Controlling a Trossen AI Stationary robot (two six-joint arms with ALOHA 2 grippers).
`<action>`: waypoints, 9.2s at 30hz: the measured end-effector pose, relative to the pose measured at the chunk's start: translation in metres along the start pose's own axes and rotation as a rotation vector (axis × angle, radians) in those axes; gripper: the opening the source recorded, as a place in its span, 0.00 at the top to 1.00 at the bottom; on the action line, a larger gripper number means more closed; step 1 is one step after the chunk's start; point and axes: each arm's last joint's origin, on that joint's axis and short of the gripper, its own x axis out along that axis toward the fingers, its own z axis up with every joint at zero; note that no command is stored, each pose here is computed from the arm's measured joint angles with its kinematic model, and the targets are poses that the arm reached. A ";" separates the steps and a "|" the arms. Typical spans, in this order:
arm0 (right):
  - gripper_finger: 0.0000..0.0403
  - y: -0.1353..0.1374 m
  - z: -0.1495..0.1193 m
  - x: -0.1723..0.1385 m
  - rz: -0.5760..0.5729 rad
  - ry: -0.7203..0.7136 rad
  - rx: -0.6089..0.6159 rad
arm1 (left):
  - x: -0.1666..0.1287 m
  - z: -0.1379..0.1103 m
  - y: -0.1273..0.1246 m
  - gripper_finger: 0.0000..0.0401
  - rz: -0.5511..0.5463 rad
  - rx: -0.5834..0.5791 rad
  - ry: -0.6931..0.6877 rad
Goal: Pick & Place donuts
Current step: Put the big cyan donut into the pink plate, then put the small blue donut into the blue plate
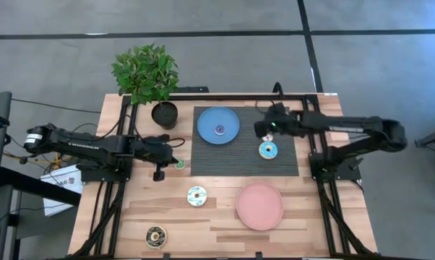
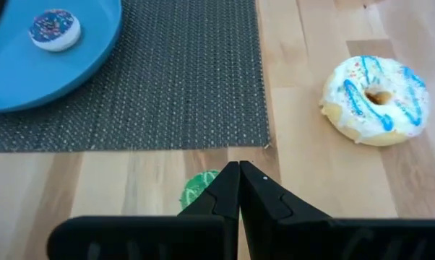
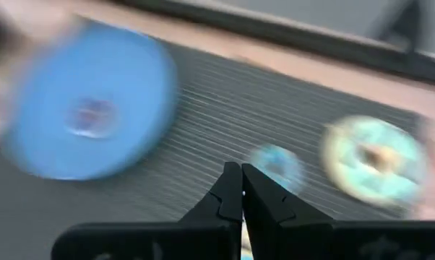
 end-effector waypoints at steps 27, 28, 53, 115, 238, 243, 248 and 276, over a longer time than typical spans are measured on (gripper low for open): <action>0.38 -0.111 0.065 0.100 -0.239 0.527 0.090 | 0.000 -0.001 0.003 1.00 0.115 -0.270 0.001; 0.38 -0.111 0.064 0.104 -0.242 0.542 0.088 | 0.000 -0.001 0.003 1.00 0.116 -0.272 0.001; 0.46 -0.143 0.056 0.137 -0.183 0.641 0.173 | 0.000 -0.001 0.004 1.00 0.136 -0.274 -0.001; 0.73 -0.119 0.069 0.105 -0.127 0.453 0.083 | 0.000 -0.001 0.004 1.00 0.146 -0.300 -0.003; 1.00 0.048 -0.151 -0.050 0.636 0.060 -0.541 | -0.001 0.014 -0.001 1.00 0.013 -0.117 -0.132; 1.00 0.012 -0.141 -0.044 0.731 -0.103 -0.677 | -0.008 0.028 -0.004 1.00 0.046 -0.156 -0.177; 1.00 -0.007 -0.129 -0.045 0.707 -0.139 -0.676 | -0.021 0.043 -0.012 1.00 0.159 -0.167 -0.148; 1.00 -0.019 -0.108 -0.030 0.588 -0.136 -0.537 | -0.034 0.002 0.009 0.73 0.426 -0.901 0.249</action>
